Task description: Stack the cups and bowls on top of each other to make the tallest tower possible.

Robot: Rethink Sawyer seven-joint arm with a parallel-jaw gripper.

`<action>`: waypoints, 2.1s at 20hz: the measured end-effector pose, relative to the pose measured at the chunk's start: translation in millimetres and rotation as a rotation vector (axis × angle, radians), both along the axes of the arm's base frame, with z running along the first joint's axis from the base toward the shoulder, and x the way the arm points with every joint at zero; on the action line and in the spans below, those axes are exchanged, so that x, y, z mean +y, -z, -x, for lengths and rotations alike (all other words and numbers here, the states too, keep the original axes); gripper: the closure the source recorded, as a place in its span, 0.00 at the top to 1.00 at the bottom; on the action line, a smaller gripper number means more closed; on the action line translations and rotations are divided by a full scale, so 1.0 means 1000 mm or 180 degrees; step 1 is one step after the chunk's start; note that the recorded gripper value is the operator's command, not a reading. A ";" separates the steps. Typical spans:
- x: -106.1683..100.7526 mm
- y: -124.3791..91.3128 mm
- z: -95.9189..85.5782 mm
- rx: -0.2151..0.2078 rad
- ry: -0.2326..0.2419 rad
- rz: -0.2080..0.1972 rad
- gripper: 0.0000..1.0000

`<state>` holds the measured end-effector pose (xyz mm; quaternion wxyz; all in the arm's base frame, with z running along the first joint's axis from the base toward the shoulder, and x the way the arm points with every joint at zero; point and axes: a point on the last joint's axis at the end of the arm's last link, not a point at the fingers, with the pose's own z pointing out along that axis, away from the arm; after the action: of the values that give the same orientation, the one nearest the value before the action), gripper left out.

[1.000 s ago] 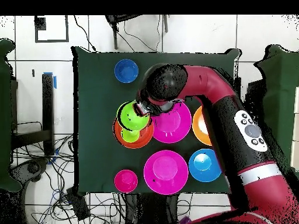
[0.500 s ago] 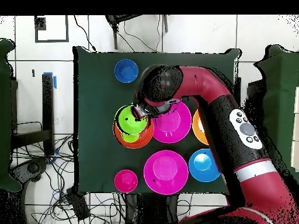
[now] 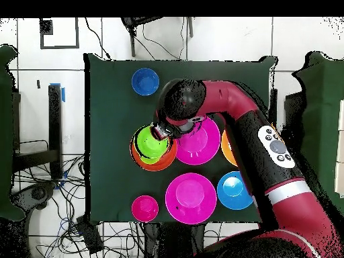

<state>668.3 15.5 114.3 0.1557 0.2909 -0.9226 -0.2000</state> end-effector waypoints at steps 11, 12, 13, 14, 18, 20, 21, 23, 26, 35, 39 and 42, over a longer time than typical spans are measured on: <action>0.000 0.008 0.004 0.0016 -0.0041 0.0026 0.00; 0.000 0.007 0.004 0.0013 -0.0042 0.0029 0.00; -0.001 0.006 0.004 0.0008 -0.0042 0.0034 0.00; -0.001 0.006 0.003 0.0003 -0.0042 0.0038 0.00; -0.003 -0.001 0.004 -0.0021 -0.0050 0.0070 0.00; -0.004 -0.005 0.005 -0.0028 -0.0059 0.0088 0.00; -0.005 -0.007 0.006 -0.0031 -0.0066 0.0098 0.00; -0.005 -0.010 0.009 -0.0032 -0.0079 0.0114 0.00; -0.005 -0.015 0.015 -0.0026 -0.0109 0.0142 0.00; 0.000 -0.013 0.029 0.0053 -0.0177 0.0138 0.00; 0.001 -0.011 0.032 0.0072 -0.0184 0.0126 0.00; 0.001 -0.010 0.032 0.0077 -0.0184 0.0121 0.00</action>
<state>636.5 16.9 124.1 0.1781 0.3120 -0.9155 -0.1813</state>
